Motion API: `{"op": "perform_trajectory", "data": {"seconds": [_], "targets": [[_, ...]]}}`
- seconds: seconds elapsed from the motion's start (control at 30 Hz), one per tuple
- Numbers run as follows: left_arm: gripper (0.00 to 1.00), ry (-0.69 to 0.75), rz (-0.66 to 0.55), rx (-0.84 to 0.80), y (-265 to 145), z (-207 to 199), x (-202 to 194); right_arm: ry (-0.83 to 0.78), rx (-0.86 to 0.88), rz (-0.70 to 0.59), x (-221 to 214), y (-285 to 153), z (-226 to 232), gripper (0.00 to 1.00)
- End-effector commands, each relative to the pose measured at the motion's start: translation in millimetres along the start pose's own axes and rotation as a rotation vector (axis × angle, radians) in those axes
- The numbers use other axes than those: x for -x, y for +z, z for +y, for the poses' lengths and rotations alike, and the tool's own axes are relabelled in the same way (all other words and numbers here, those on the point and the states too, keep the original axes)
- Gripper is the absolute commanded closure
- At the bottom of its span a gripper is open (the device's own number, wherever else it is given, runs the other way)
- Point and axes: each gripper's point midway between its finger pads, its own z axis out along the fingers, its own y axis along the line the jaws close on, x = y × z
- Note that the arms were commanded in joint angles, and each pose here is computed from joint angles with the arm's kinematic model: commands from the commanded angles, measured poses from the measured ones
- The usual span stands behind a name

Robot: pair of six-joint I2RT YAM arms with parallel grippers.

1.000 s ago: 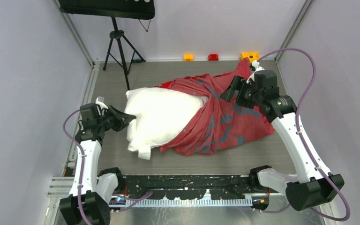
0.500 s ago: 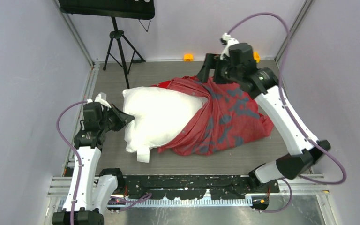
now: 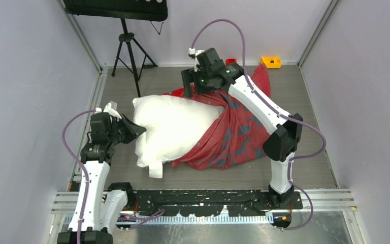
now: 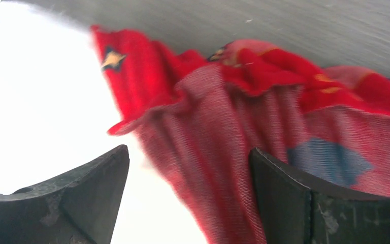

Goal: Remove the pillowcase from the pillow

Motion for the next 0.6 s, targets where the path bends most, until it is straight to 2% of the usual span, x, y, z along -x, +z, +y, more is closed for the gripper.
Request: {"op": "perform_trajectory", "data": {"seconds": [0.0, 0.1, 0.17, 0.33, 0.37, 0.5, 0.57], "targets": [[1.00, 0.062, -0.070, -0.056, -1.7, -13.0, 17.7, -0.101, 0.186, -0.072, 19.8, -27.0, 52.3, 0.09], [1.00, 0.064, -0.068, -0.063, -2.0, -14.6, 17.7, -0.131, 0.189, -0.048, 13.3, -17.0, 58.5, 0.08], [1.00, 0.068, -0.069, -0.068, -3.0, -15.8, 18.1, -0.131, 0.131, -0.027, 8.4, -3.3, 49.3, 0.10], [1.00, 0.079, -0.080, -0.072, -6.2, -18.1, 20.2, -0.117, -0.130, -0.033, 7.5, 18.9, 3.9, 0.31], [1.00, 0.080, -0.079, -0.072, -6.5, -18.0, 19.8, -0.122, -0.163, -0.031, 6.3, 22.1, -2.5, 0.36], [1.00, 0.084, -0.081, -0.071, -8.8, -18.5, 19.4, -0.109, -0.353, -0.074, 14.0, 28.9, -37.2, 0.83], [1.00, 0.085, -0.085, -0.070, -10.5, -18.7, 19.4, -0.093, -0.464, -0.100, 20.6, 29.1, -63.7, 0.91]]}}
